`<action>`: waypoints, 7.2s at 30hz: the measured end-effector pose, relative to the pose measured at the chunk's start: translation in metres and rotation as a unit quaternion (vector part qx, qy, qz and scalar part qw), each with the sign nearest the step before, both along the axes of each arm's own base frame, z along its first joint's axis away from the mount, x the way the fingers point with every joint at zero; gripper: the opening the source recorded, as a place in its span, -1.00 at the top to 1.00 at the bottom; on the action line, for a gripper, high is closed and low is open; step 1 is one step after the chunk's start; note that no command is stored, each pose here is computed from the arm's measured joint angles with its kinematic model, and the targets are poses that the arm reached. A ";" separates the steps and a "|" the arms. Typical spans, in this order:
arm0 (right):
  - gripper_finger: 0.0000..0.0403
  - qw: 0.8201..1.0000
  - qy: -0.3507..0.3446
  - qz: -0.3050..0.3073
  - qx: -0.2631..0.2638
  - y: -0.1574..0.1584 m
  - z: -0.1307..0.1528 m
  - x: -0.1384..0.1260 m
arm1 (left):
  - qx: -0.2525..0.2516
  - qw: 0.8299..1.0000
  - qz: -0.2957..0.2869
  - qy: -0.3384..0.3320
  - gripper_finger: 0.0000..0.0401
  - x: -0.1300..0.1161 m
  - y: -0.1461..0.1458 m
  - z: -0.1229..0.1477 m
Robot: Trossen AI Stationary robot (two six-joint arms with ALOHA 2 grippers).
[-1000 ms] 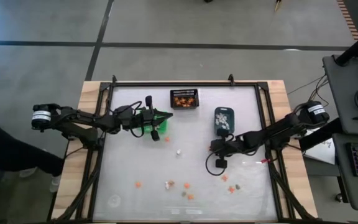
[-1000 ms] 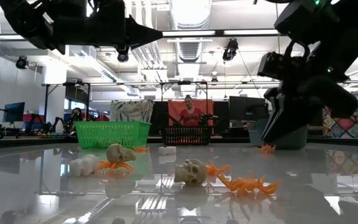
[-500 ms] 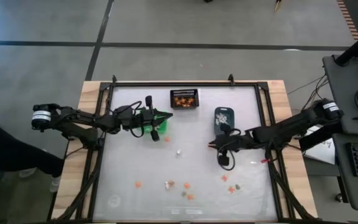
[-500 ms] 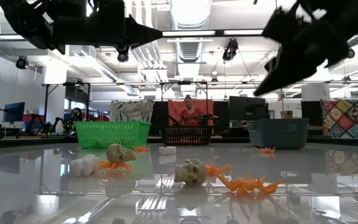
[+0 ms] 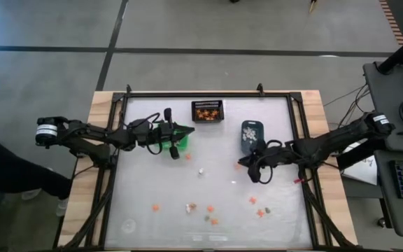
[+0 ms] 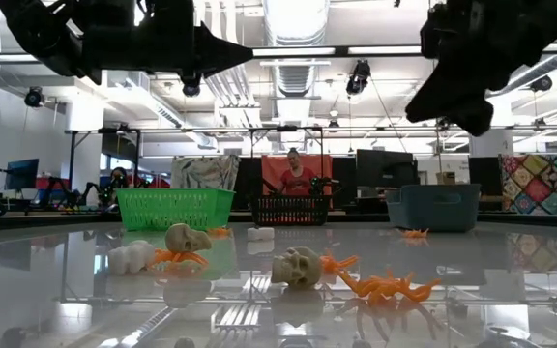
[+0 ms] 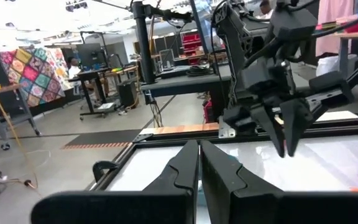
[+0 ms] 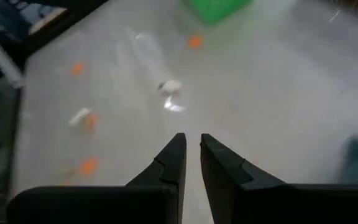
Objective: Sort Halloween decoration
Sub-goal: Put the orange spider toy into the black bin
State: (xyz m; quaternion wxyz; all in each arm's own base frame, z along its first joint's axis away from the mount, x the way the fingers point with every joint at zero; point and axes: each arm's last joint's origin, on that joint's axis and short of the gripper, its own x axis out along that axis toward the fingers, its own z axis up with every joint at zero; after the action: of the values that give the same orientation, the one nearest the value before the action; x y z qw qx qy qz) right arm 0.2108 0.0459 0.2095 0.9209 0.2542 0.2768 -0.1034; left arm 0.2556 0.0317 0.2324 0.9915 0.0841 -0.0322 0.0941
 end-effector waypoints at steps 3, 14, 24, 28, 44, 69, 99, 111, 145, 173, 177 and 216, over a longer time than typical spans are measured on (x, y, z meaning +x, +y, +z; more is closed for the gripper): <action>0.81 0.998 0.022 0.019 0.047 0.005 -0.006 0.002 | -0.006 1.000 -0.013 -0.001 1.00 0.000 -0.003 0.000; 0.81 0.978 0.129 -0.068 0.149 0.029 -0.040 0.009 | -0.048 0.996 -0.077 0.015 1.00 0.008 -0.020 -0.011; 0.81 0.940 0.246 -0.182 0.149 0.044 -0.046 0.045 | -0.053 0.994 -0.091 0.009 1.00 0.016 -0.026 -0.005; 0.81 0.926 0.284 -0.226 0.106 0.045 -0.042 0.053 | -0.062 0.993 -0.096 0.009 1.00 0.016 -0.028 -0.005; 0.42 0.922 0.235 -0.306 0.038 0.051 -0.057 0.089 | -0.071 0.992 -0.097 0.029 1.00 0.002 -0.029 0.007; -0.09 0.935 0.169 -0.306 -0.057 0.063 -0.099 0.064 | 0.005 0.995 -0.092 0.026 1.00 -0.028 -0.029 0.035; -0.06 0.952 0.096 -0.227 -0.182 0.067 -0.129 0.032 | 0.051 0.994 -0.085 0.038 1.00 -0.031 -0.029 0.035; 0.16 0.954 0.108 -0.196 -0.198 0.068 -0.130 0.032 | 0.056 0.994 -0.085 0.039 1.00 -0.031 -0.029 0.035; 0.80 0.951 0.121 -0.188 -0.214 0.063 -0.131 0.033 | 0.050 0.994 -0.085 0.038 1.00 -0.031 -0.029 0.035; 0.96 0.956 0.097 -0.171 -0.218 0.072 -0.111 0.049 | 0.044 0.995 -0.085 0.036 1.00 -0.031 -0.029 0.035; 0.96 0.958 0.075 -0.172 -0.215 0.074 -0.095 0.056 | 0.045 0.995 -0.085 0.030 1.00 -0.031 -0.029 0.036; 0.75 0.978 0.093 -0.187 -0.029 -0.235 -0.017 0.132 | -0.020 0.998 -0.046 0.035 1.00 -0.029 -0.026 0.033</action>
State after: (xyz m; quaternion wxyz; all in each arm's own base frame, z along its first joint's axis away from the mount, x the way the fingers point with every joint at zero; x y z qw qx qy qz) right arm 0.3428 -0.1888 0.1927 0.8625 0.2637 0.3061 -0.3048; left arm 0.2264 0.0056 0.2655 0.9967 0.0662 0.0006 0.0460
